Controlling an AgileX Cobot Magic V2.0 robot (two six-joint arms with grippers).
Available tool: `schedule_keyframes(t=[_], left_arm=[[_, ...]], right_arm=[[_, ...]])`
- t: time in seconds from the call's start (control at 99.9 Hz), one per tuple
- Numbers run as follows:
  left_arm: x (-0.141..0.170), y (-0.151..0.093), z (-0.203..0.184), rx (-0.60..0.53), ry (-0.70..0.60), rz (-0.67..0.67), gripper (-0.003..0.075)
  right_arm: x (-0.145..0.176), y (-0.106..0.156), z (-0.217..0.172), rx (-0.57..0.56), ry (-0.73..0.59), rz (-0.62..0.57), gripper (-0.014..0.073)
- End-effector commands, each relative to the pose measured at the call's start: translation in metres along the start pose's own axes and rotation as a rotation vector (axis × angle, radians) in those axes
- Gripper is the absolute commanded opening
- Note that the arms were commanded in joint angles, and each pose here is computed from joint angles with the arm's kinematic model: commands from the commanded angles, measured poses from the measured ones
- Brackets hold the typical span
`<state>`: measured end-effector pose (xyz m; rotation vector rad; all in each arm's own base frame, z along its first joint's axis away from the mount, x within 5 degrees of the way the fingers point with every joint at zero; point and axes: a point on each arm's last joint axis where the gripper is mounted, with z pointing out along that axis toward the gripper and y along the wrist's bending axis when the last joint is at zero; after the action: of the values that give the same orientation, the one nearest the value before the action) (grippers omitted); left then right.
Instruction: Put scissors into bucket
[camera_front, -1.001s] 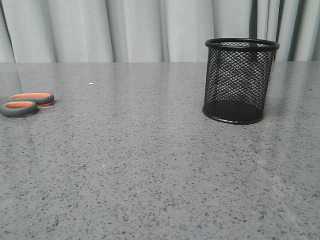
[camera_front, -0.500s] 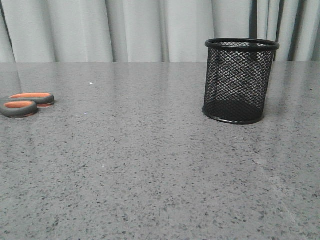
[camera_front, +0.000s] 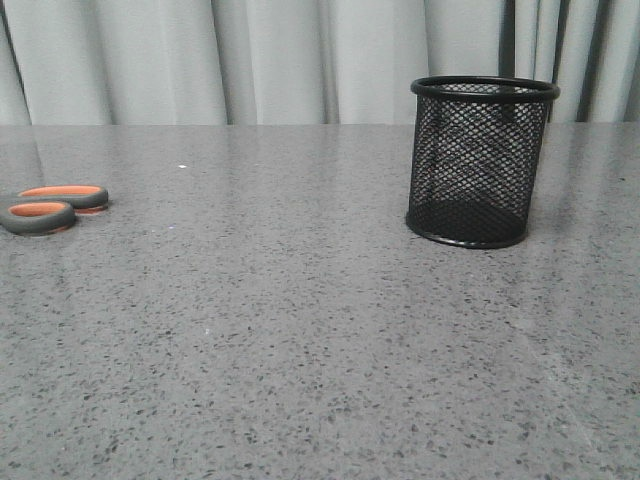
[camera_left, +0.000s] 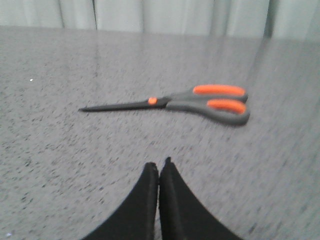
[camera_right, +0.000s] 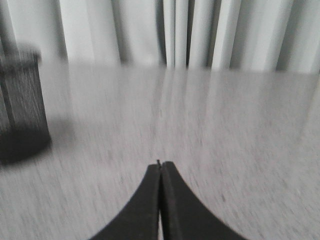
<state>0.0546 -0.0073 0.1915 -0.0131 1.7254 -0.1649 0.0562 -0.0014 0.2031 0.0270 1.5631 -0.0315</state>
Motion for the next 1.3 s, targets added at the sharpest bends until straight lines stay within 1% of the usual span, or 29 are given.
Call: schedule_keyframes(t=[0.0, 0.02, 0.03, 0.07, 0.12, 0.23, 0.37, 0.5, 0.58, 0.64, 0.67, 0.77, 0.78, 0.79, 0.85, 0.941, 1.011, 1.081, 1.111, 1.171, 1.201, 1.251, 1.291], left_arm=[[-0.009, 0.0, -0.001, 0.033, -0.182, -0.242, -0.0021], [-0.011, 0.0, -0.001, 0.038, -0.197, -0.296, -0.0021], [-0.011, 0.0, -0.001, 0.04, -0.201, -0.313, -0.0021], [-0.013, 0.001, -0.002, 0.048, -0.218, -0.399, -0.0021], [-0.013, 0.001, -0.002, 0.054, -0.226, -0.464, -0.0021], [-0.014, 0.001, -0.002, 0.064, -0.227, -0.543, -0.0021], [-0.015, 0.001, -0.002, 0.078, -0.232, -0.664, -0.0021], [-0.022, 0.0, -0.005, 0.09, -0.251, -0.667, -0.0021], [-0.033, -0.003, -0.009, 0.103, -0.259, -0.569, -0.0021], [-0.044, -0.006, -0.011, 0.109, -0.261, -0.501, -0.0021], [-0.049, -0.007, -0.012, 0.109, -0.255, -0.446, -0.0021], [-0.071, -0.011, -0.012, 0.094, -0.226, -0.273, -0.002], [-0.074, -0.012, -0.012, 0.092, -0.224, -0.262, -0.002], [-0.075, -0.012, -0.011, 0.09, -0.219, -0.247, -0.002], [-0.088, -0.013, -0.007, 0.075, -0.195, -0.165, -0.002], [-0.107, -0.016, 0.003, 0.066, -0.146, -0.03, -0.0005], [-0.121, -0.019, 0.013, 0.072, -0.092, 0.065, 0.0055], [-0.134, -0.022, 0.023, 0.083, -0.047, 0.159, 0.0153], [-0.139, -0.023, 0.028, 0.088, -0.031, 0.198, 0.0209], [-0.152, -0.025, 0.034, 0.095, -0.042, 0.289, 0.0293], [-0.157, -0.026, 0.038, 0.1, -0.041, 0.34, 0.033], [-0.164, -0.028, 0.042, 0.108, -0.043, 0.419, 0.0351], [-0.169, -0.03, 0.046, 0.115, -0.041, 0.463, 0.0348]], right_arm=[[-0.01, -0.006, -0.002, 0.05, -0.169, 0.256, -0.0066], [-0.01, -0.007, -0.002, 0.05, -0.17, 0.31, -0.0066], [-0.009, -0.007, -0.002, 0.05, -0.17, 0.362, -0.0066], [-0.008, -0.007, -0.002, 0.044, -0.158, 0.492, -0.0066], [-0.006, -0.006, -0.002, 0.031, -0.136, 0.557, -0.0066], [-0.005, -0.004, -0.002, 0.018, -0.114, 0.557, -0.0066], [-0.005, -0.005, -0.002, 0.023, -0.122, 0.559, -0.0066], [-0.013, -0.004, -0.003, 0.006, -0.134, 0.581, -0.0066], [-0.024, 0.001, -0.005, -0.04, -0.122, 0.575, -0.0066], [-0.034, 0.004, -0.008, -0.073, -0.118, 0.534, -0.0066], [-0.039, 0.006, -0.008, -0.092, -0.104, 0.514, -0.0066], [-0.055, 0.013, -0.01, -0.153, -0.055, 0.401, -0.0066], [-0.057, 0.014, -0.01, -0.162, -0.046, 0.374, -0.0066], [-0.059, 0.014, -0.009, -0.167, -0.041, 0.373, -0.0066], [-0.068, 0.018, -0.007, -0.202, 0.002, 0.282, -0.0066], [-0.079, 0.022, 0.0, -0.238, 0.066, 0.21, -0.0066], [-0.086, 0.024, 0.007, -0.26, 0.112, 0.176, -0.0064], [-0.093, 0.025, 0.014, -0.275, 0.15, 0.167, -0.0063], [-0.097, 0.025, 0.017, -0.279, 0.157, 0.168, -0.0062], [-0.103, 0.026, 0.022, -0.283, 0.173, 0.169, -0.0055], [-0.105, 0.026, 0.024, -0.283, 0.175, 0.169, -0.0035], [-0.111, 0.025, 0.027, -0.276, 0.166, 0.17, 0.0012], [-0.114, 0.024, 0.029, -0.267, 0.16, 0.171, 0.0064]])
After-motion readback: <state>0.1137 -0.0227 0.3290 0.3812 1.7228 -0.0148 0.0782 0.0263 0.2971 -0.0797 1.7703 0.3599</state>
